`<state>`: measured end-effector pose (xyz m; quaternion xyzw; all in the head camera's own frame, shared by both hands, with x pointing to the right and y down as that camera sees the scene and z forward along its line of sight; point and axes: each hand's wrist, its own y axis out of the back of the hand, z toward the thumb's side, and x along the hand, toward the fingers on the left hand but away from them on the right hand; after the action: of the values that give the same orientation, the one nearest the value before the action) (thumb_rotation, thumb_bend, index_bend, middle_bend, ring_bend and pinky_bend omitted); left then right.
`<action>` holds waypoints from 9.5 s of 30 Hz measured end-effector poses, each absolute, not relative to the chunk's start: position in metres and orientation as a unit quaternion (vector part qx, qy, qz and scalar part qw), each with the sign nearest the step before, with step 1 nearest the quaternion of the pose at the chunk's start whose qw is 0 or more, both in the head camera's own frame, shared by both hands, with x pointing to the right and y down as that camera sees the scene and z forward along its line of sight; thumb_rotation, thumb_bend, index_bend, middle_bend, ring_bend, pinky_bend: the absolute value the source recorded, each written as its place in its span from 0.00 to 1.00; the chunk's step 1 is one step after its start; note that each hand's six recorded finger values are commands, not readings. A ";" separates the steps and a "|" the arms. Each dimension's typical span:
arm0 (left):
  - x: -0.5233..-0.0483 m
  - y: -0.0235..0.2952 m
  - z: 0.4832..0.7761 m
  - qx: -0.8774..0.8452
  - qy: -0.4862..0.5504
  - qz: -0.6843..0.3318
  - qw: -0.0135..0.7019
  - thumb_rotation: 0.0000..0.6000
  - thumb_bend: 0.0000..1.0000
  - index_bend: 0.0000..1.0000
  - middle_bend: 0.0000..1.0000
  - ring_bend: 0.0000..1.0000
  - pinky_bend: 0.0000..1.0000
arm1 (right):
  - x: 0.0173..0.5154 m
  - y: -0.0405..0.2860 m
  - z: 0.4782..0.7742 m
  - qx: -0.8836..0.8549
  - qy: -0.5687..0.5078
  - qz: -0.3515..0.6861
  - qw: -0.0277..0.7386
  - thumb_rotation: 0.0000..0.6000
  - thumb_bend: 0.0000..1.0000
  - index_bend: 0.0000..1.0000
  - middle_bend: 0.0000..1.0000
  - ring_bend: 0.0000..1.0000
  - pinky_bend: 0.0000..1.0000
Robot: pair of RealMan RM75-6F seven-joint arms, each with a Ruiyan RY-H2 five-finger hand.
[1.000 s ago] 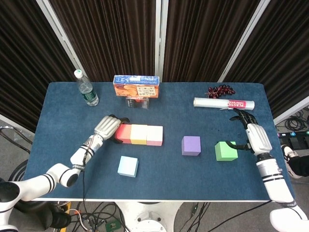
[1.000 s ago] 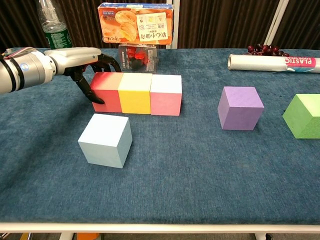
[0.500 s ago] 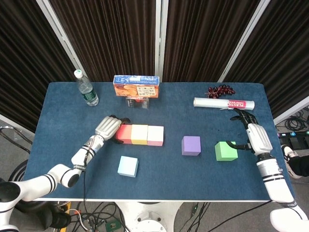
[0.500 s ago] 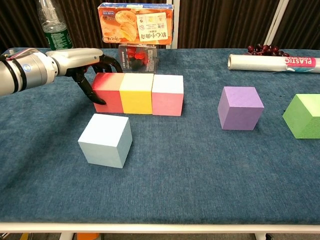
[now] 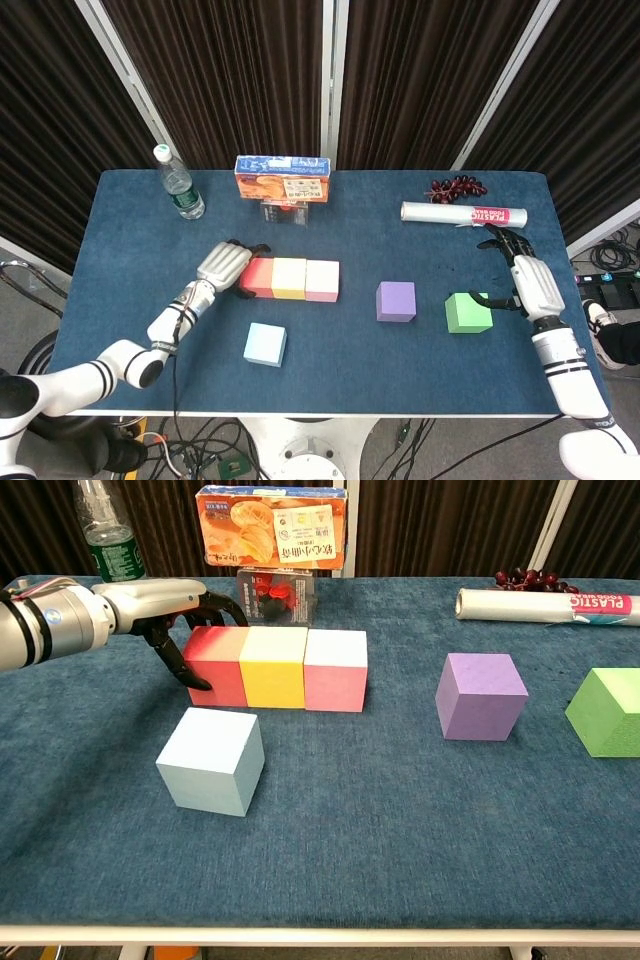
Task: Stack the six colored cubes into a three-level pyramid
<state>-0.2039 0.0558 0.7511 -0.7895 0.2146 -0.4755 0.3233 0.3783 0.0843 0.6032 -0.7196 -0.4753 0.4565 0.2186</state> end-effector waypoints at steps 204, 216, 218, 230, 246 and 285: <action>-0.344 0.101 0.648 -0.764 0.357 -0.464 0.271 1.00 0.11 0.17 0.18 0.20 0.20 | 0.098 0.050 0.732 -0.818 -0.267 0.444 0.251 1.00 0.10 0.00 0.22 0.00 0.00; -0.336 0.104 0.634 -0.770 0.335 -0.444 0.313 1.00 0.11 0.18 0.19 0.20 0.20 | 0.139 0.038 0.680 -0.811 -0.310 0.422 0.262 1.00 0.10 0.00 0.18 0.00 0.00; -0.333 0.106 0.631 -0.774 0.325 -0.437 0.323 1.00 0.11 0.18 0.19 0.20 0.20 | 0.160 0.033 0.663 -0.803 -0.326 0.421 0.270 1.00 0.10 0.00 0.19 0.00 0.00; -0.303 0.138 0.627 -0.810 0.243 -0.391 0.363 1.00 0.11 0.19 0.20 0.20 0.19 | 0.277 0.065 0.606 -0.766 -0.379 0.451 0.259 1.00 0.10 0.00 0.22 0.00 0.00; -0.242 0.168 0.650 -0.830 0.134 -0.370 0.396 1.00 0.09 0.18 0.17 0.17 0.19 | 0.307 0.082 0.601 -0.762 -0.404 0.446 0.240 1.00 0.10 0.00 0.22 0.00 0.00; -0.206 0.136 0.653 -0.843 0.259 -0.345 0.322 1.00 0.13 0.32 0.53 0.42 0.23 | 0.338 0.086 0.599 -0.754 -0.435 0.440 0.221 1.00 0.10 0.00 0.22 0.00 0.00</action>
<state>-0.2057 0.1361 0.6526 -0.8428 0.2587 -0.3453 0.3216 0.3375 0.0858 0.5988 -0.7536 -0.4354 0.4400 0.2211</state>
